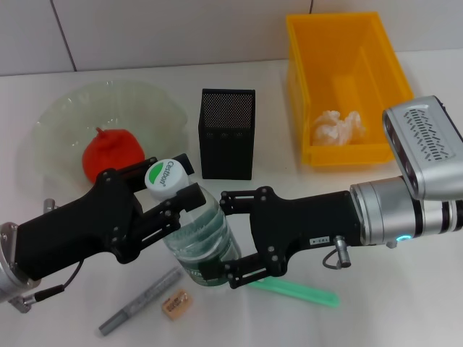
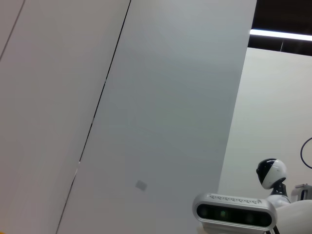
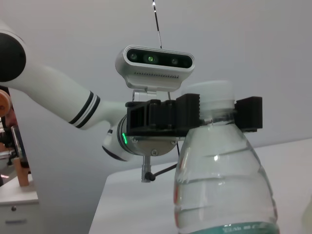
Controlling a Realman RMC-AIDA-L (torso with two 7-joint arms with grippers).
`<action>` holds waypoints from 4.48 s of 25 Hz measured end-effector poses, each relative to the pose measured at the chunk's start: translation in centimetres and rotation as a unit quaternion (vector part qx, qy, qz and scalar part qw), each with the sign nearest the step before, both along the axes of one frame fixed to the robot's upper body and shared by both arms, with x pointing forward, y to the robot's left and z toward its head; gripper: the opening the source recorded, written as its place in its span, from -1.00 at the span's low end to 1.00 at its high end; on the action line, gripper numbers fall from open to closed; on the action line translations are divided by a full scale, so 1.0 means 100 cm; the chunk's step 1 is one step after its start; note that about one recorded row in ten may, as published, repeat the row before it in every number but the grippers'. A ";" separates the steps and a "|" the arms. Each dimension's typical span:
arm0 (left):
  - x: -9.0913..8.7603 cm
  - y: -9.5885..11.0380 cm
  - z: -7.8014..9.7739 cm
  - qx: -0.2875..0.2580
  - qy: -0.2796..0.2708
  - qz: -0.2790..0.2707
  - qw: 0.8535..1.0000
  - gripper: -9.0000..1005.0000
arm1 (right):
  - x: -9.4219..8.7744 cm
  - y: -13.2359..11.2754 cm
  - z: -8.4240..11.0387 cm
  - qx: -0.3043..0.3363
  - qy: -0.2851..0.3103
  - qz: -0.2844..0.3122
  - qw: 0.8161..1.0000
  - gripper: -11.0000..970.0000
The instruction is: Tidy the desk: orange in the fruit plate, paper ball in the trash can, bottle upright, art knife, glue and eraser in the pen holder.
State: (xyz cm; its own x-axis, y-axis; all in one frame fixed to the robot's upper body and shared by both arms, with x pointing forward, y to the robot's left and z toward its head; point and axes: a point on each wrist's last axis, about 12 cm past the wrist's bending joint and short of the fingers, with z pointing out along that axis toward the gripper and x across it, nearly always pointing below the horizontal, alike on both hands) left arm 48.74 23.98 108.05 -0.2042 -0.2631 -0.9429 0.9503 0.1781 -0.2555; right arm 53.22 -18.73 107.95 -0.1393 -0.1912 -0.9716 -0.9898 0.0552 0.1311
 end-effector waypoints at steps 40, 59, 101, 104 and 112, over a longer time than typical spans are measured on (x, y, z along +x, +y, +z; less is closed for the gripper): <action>0.001 0.056 0.002 0.048 -0.057 0.140 0.987 -0.13 | -0.047 -0.095 -0.016 0.068 -0.047 -0.195 0.977 0.72; -0.010 0.068 -0.012 0.120 -0.108 0.198 0.967 -0.13 | -0.047 -0.100 -0.019 0.081 -0.049 -0.229 0.969 0.72; -0.024 0.080 -0.016 0.096 -0.086 0.240 0.962 0.61 | -0.050 -0.100 -0.022 0.085 -0.040 -0.232 0.968 0.72; -0.031 0.084 -0.015 0.087 -0.091 0.242 0.962 0.61 | -0.049 -0.102 -0.021 0.088 -0.042 -0.238 0.966 0.72; -0.066 0.081 -0.022 0.106 -0.134 0.177 0.969 0.61 | -0.041 -0.109 -0.003 0.103 -0.030 -0.231 0.967 0.72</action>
